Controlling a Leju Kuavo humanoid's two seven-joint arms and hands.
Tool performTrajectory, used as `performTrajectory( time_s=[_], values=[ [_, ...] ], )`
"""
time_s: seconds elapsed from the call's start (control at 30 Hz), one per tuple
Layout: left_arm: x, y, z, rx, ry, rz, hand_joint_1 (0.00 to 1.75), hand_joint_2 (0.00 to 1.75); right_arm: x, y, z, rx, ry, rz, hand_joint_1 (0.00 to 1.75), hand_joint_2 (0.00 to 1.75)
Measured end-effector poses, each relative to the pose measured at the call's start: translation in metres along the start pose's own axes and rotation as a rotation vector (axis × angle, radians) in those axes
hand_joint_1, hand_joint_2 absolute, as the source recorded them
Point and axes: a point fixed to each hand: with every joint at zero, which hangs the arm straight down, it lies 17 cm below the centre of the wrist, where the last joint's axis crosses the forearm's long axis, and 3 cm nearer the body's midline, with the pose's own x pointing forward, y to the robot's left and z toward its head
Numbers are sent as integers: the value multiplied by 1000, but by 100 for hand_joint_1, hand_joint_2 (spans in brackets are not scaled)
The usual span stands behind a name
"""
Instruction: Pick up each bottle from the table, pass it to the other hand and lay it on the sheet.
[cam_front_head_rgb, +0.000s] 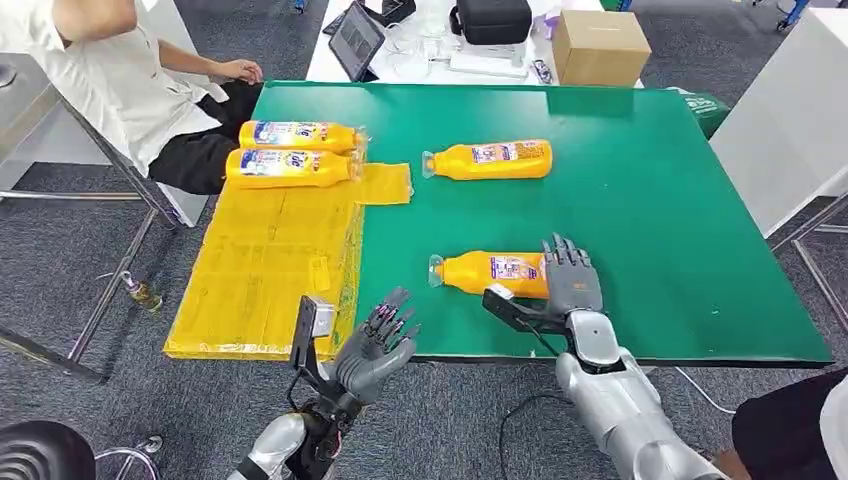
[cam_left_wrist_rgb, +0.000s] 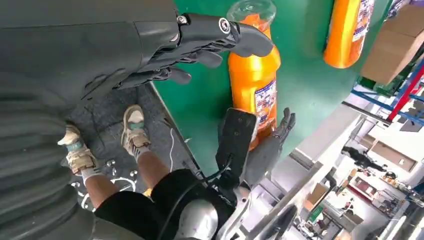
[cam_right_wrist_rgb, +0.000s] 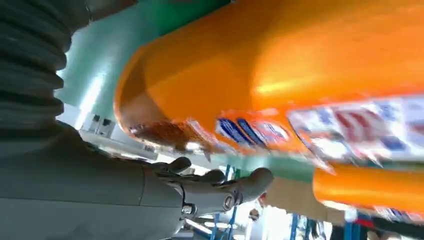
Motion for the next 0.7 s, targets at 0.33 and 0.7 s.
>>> performTrajectory(
  time_s=[0.33,0.7],
  values=[
    [0,-8,-1,-24,13,17,0,175,-74,3,-5,11,90,6,175,175],
    [14,3,-16,12,-25,18,0,175,-59,14,4,-34,-20,-198,175,175]
  ],
)
